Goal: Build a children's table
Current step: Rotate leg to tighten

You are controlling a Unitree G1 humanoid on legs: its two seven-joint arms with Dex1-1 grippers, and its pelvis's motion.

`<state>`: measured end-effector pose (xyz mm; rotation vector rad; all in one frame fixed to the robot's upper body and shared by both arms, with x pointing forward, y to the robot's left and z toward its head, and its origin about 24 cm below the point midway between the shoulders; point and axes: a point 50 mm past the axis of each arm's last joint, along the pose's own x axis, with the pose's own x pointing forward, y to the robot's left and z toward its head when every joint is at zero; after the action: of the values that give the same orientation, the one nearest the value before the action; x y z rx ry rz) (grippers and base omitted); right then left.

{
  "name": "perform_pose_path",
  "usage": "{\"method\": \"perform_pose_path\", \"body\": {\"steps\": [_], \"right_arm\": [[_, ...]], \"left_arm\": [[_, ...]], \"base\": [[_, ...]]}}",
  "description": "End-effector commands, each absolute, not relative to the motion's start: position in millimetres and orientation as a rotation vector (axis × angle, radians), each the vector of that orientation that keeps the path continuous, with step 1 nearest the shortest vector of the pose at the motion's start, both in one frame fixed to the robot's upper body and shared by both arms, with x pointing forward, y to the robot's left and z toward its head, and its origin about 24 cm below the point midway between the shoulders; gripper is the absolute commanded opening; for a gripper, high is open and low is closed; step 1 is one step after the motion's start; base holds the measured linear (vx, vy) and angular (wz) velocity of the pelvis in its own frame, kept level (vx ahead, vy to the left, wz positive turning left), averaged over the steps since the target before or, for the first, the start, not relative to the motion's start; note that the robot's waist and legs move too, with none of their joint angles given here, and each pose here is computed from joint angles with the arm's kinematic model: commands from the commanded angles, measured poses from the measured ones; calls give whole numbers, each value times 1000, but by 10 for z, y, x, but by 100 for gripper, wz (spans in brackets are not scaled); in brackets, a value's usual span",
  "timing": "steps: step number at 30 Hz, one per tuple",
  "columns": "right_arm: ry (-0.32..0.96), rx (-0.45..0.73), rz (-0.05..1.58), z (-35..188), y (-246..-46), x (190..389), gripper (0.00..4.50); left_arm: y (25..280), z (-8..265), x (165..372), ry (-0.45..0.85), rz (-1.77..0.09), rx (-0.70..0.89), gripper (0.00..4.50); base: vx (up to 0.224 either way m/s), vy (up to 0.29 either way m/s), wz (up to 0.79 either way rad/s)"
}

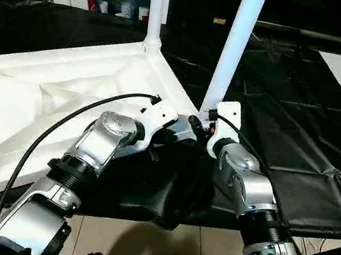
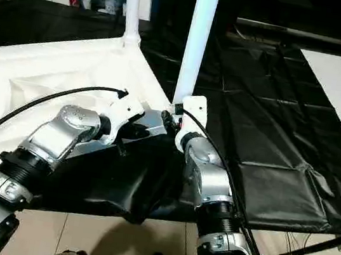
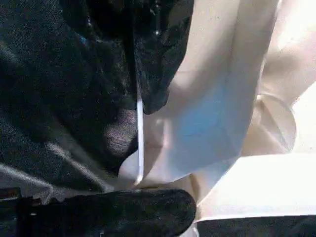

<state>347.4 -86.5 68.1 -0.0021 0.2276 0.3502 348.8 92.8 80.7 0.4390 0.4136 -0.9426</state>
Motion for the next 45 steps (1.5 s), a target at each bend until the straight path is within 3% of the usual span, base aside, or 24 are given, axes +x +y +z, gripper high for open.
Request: {"method": "perform_pose_path", "body": {"steps": [1,7,11,15,16,18,23,31,45], "right_arm": [[285,14,451,531,-734,3366,336],[174,-57,689,808,-998,3311,403],[164,-204,851,883,-1232,3219,403],[171,-235,940,904,-1349,3155,403],[178,-253,1000,911,-1397,3110,403],[183,-267,1045,917,-1415,3080,403],[195,-296,1134,935,-1405,3025,403],[219,-309,1223,909,-1392,2959,403],[234,-295,1244,887,-1410,2962,282]], "left_arm": [[912,659,3433,469,-968,463,0],[1136,664,3373,483,-1016,510,0],[1257,703,3338,484,-1050,515,0],[1300,727,3273,477,-1130,513,0],[1305,745,3190,446,-1238,518,0],[1313,755,3073,432,-1362,501,0],[1366,773,2953,446,-1446,476,0],[1414,797,2929,440,-1459,480,0],[1426,800,2926,442,-1460,489,0]], "base": [[0,0,0],[0,0,0],[0,0,0],[31,-23,3],[65,-44,3],[72,-30,0],[50,-7,3],[0,0,0],[0,0,0]]}}
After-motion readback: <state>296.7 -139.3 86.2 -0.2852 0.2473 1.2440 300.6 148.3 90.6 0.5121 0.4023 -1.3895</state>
